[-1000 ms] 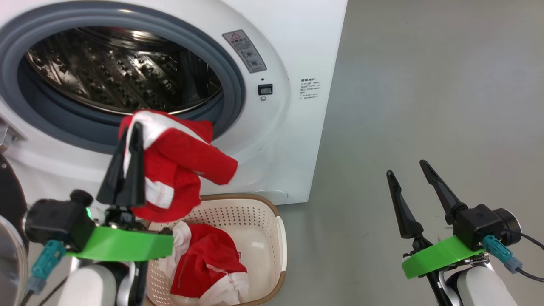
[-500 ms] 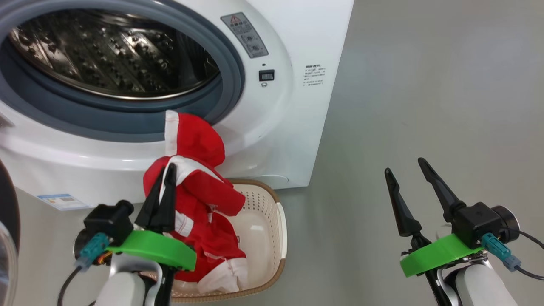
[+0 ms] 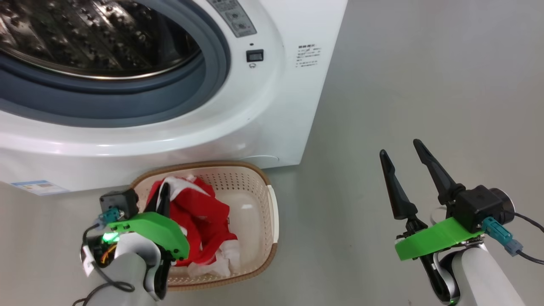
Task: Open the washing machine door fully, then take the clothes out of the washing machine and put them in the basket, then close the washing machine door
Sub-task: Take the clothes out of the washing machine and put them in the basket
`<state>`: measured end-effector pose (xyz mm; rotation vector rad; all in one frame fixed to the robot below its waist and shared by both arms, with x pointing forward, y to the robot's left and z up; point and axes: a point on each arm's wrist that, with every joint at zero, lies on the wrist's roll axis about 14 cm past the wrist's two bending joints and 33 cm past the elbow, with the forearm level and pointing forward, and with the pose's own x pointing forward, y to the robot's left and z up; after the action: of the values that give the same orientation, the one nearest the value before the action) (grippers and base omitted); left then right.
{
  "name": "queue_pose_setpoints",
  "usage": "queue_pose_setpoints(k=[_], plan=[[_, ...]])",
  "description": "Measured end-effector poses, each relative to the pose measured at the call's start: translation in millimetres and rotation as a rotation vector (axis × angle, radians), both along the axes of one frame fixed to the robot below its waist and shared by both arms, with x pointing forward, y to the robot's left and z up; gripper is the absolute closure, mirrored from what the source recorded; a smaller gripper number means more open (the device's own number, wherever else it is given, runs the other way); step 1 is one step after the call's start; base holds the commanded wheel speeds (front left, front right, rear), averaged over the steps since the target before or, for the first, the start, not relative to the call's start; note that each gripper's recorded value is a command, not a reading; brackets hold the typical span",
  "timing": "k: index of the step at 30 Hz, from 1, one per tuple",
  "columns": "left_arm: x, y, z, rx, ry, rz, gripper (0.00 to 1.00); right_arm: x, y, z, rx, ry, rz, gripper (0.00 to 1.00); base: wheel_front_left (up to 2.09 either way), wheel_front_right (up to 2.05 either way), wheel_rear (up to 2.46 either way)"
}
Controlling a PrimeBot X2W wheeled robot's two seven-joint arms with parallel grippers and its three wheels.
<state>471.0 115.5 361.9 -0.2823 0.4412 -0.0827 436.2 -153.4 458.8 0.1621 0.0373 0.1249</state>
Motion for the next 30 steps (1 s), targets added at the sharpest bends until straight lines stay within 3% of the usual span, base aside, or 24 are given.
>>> queue_pose_setpoints(k=[13,29,30], plan=[[-15,-25,-82,-0.014,0.342,-0.074,1.00,7,-16,-28,0.008,0.072,-0.043,0.00,0.00,0.00,0.00],[-21,-35,-137,0.003,0.503,-0.114,1.00,24,-22,-61,-0.001,0.135,-0.053,0.00,0.00,0.00,0.00],[-22,-33,-140,0.007,0.511,-0.112,0.86,24,-22,-63,-0.001,0.139,-0.053,0.00,0.00,0.00,0.00]])
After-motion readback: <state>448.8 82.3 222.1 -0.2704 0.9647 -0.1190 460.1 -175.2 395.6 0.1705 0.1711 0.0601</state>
